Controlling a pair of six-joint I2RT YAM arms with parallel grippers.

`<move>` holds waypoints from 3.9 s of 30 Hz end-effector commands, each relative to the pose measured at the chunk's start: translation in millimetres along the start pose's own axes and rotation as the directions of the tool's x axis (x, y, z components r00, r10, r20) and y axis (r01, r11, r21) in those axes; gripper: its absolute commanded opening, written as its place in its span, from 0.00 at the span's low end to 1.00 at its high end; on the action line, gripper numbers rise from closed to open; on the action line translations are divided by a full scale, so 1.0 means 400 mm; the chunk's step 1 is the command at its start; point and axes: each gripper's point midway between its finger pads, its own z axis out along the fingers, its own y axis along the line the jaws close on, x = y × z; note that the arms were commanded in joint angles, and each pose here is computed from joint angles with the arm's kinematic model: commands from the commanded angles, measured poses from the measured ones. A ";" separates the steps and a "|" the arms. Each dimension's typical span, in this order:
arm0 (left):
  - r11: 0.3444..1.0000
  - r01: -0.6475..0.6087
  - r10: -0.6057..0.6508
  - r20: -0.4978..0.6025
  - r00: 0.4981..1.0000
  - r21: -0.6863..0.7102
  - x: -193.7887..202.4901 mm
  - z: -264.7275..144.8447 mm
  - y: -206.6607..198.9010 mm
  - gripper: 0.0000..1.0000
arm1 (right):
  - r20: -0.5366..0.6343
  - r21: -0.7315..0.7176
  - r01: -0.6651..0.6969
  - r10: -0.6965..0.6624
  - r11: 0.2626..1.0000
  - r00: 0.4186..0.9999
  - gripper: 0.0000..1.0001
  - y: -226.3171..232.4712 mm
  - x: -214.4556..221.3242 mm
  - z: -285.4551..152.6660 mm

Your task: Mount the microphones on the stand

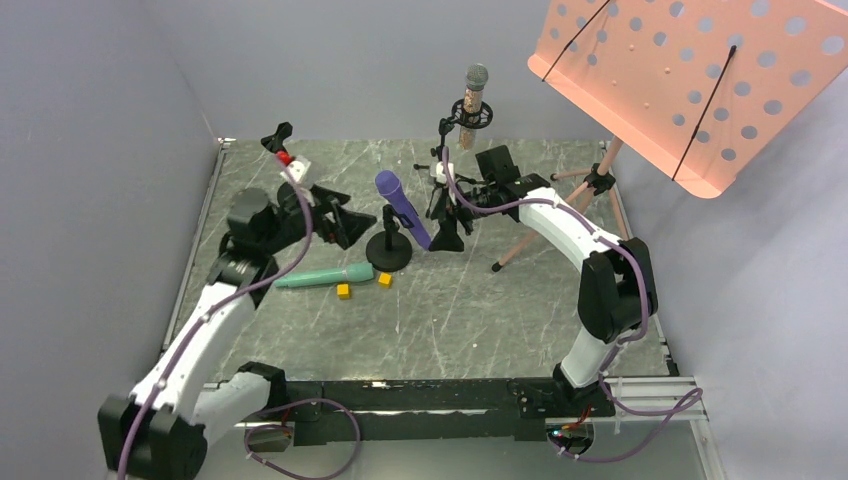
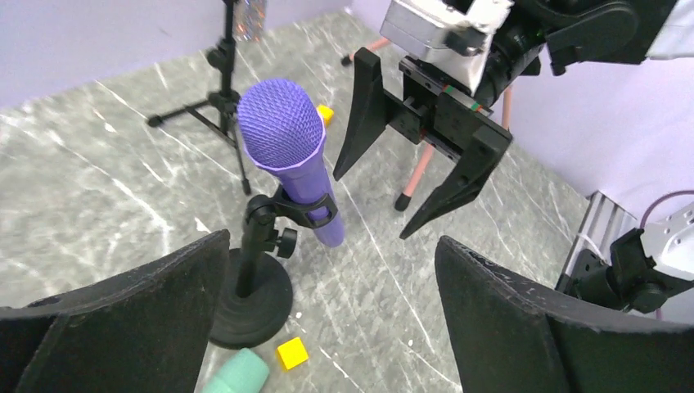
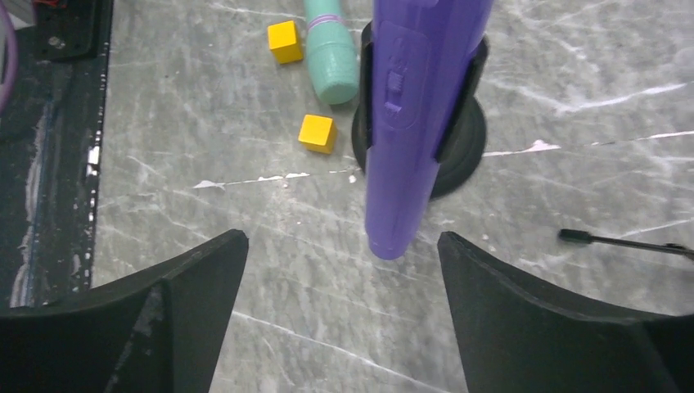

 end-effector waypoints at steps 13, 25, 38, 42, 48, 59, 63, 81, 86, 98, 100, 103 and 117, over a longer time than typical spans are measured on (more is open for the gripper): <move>0.910 -0.236 0.163 -0.229 0.960 -0.342 0.157 -0.263 0.097 0.99 | 0.085 0.149 0.106 -0.120 0.983 0.989 1.00 -0.111 -0.204 0.023; 0.878 -0.276 0.221 -0.180 0.959 -0.391 0.130 -0.294 0.100 0.99 | 0.068 0.062 0.059 -0.064 0.996 0.996 0.97 -0.090 -0.179 0.121; 0.862 -0.278 0.225 -0.172 0.959 -0.424 0.127 -0.308 0.108 0.99 | 0.056 0.074 0.038 -0.042 0.997 0.998 0.68 -0.094 -0.170 0.123; 0.859 -0.279 0.225 -0.172 0.959 -0.429 0.125 -0.309 0.110 0.99 | 0.060 0.065 0.048 -0.052 0.997 0.997 0.44 -0.089 -0.180 0.119; 0.847 -0.280 0.229 -0.164 0.959 -0.451 0.121 -0.316 0.116 0.99 | 0.078 0.074 0.081 -0.087 0.994 0.993 0.20 -0.112 -0.230 0.114; 0.819 -0.283 0.232 -0.163 0.959 -0.498 0.118 -0.330 0.135 0.99 | 0.120 0.241 0.153 -0.186 0.958 0.975 0.16 -0.306 -0.376 0.094; 0.808 -0.285 0.233 -0.166 0.958 -0.516 0.119 -0.334 0.145 0.99 | 0.180 0.329 0.145 -0.213 0.933 0.960 0.15 -0.399 -0.438 0.072; 0.804 -0.275 0.207 -0.186 0.960 -0.527 0.127 -0.331 0.168 0.99 | 0.282 0.450 -0.022 -0.119 0.893 0.952 0.45 -0.551 -0.390 0.145; 0.804 -0.275 0.215 -0.173 0.961 -0.527 0.123 -0.334 0.161 0.99 | 0.260 0.412 0.000 -0.118 0.911 0.958 0.72 -0.506 -0.387 0.122; 0.807 -0.266 0.223 -0.145 0.964 -0.527 0.113 -0.342 0.147 0.99 | 0.274 0.435 0.084 -0.220 0.897 0.936 1.00 -0.399 -0.541 -0.009; 0.811 -0.260 0.223 -0.133 0.966 -0.524 0.110 -0.342 0.142 0.99 | 0.281 0.437 0.087 -0.228 0.895 0.932 1.00 -0.380 -0.564 -0.028; 0.831 -0.243 0.214 -0.116 0.970 -0.501 0.108 -0.334 0.128 0.99 | 0.271 0.433 0.081 -0.216 0.898 0.938 1.00 -0.344 -0.580 -0.059; 0.909 0.157 -0.100 0.165 0.981 -0.386 -0.030 -0.262 0.181 0.99 | 0.214 0.125 0.029 -0.056 0.992 0.975 1.00 0.066 -0.367 -0.165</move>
